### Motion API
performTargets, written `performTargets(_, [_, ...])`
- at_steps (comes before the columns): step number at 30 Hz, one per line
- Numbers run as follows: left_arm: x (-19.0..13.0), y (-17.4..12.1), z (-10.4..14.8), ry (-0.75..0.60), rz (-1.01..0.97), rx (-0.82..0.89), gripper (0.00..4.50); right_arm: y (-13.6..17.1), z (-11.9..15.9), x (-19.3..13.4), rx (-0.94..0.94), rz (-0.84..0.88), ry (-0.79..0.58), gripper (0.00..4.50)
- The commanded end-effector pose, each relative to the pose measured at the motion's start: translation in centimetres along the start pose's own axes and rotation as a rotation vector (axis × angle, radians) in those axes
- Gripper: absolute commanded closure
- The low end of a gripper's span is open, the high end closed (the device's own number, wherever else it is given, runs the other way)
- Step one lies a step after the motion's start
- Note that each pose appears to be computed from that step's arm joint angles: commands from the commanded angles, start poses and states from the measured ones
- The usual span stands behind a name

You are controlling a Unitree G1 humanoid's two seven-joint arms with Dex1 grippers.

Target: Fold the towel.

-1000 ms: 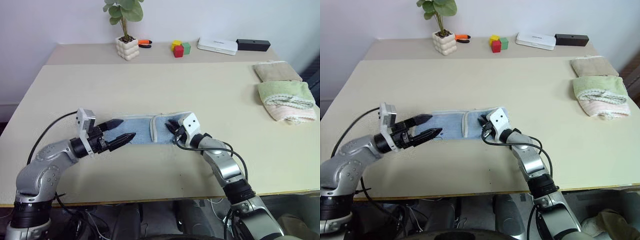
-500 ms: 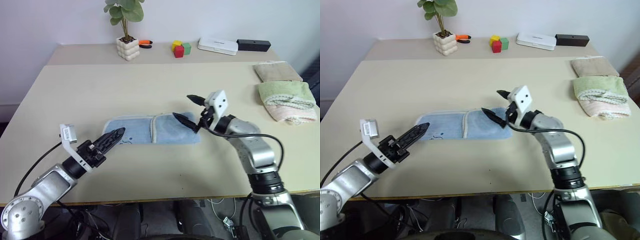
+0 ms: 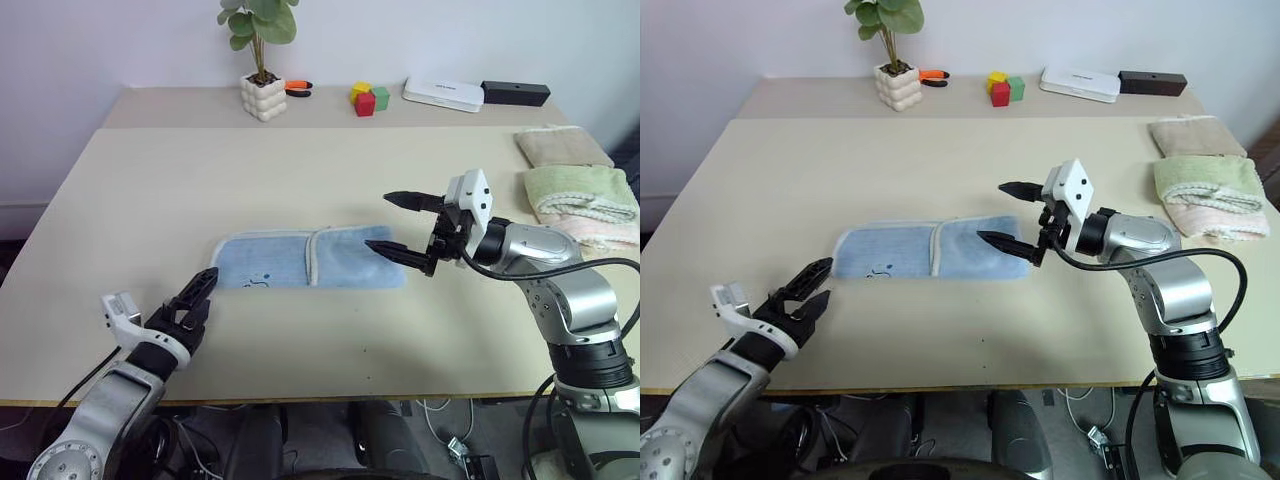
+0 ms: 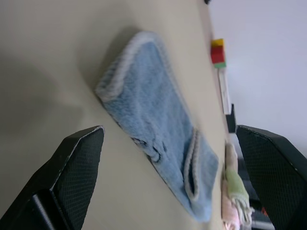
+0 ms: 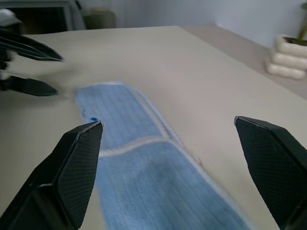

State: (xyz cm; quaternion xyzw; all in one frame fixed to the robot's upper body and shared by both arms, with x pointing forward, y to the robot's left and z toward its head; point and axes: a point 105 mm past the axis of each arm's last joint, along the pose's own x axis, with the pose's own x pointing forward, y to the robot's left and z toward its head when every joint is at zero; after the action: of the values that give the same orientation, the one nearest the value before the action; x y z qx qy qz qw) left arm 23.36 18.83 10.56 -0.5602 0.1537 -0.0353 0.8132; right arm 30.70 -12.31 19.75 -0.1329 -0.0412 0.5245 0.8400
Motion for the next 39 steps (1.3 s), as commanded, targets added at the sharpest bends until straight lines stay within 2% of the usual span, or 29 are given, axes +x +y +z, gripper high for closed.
performTargets(1, [0.5,0.4,-0.9,0.023,0.034,-0.039,0.00,0.1,1.1,-0.3,-0.046,-0.010,-0.033,0.02])
performTargets(5, [1.9,1.2,0.2,-0.025,0.084,-0.056,0.00,0.3,1.1,-0.1,-0.048,-0.019,-0.042,0.02])
performTargets(10, [3.7,1.2,-0.2,-0.027,0.069,-0.091,0.00,0.1,0.8,-0.3,-0.050,-0.046,-0.029,0.02])
performTargets(13, [5.0,2.0,0.2,-0.040,0.077,-0.133,0.83,-0.3,0.8,-0.7,-0.060,-0.079,-0.024,0.00])
performTargets(20, [6.1,-0.3,0.4,-0.014,-0.028,-0.080,4.31,-1.1,0.6,-3.7,-0.055,-0.120,0.012,0.00])
performTargets(25, [6.8,-5.4,0.0,0.041,-0.204,0.225,4.41,-0.9,0.1,-7.7,0.005,-0.127,0.063,0.00])
performTargets(28, [7.1,-9.4,-2.1,0.137,-0.389,0.458,4.41,-1.3,0.0,-8.5,0.005,-0.166,0.071,0.00])
performTargets(30, [7.3,-10.8,-3.3,0.198,-0.473,0.548,4.41,-1.5,-0.2,-8.6,0.008,-0.182,0.078,0.00])
performTargets(34, [7.8,-12.7,-8.5,0.410,-0.678,0.738,4.41,-2.1,-0.2,-8.9,-0.009,-0.219,0.101,0.00])
performTargets(36, [7.8,-13.1,-10.8,0.517,-0.755,0.783,4.41,-2.5,-0.2,-9.4,-0.023,-0.234,0.123,0.00])
performTargets(39, [8.4,-13.6,-13.1,0.593,-0.835,0.818,4.41,-3.0,0.0,-10.1,-0.037,-0.262,0.146,0.00])
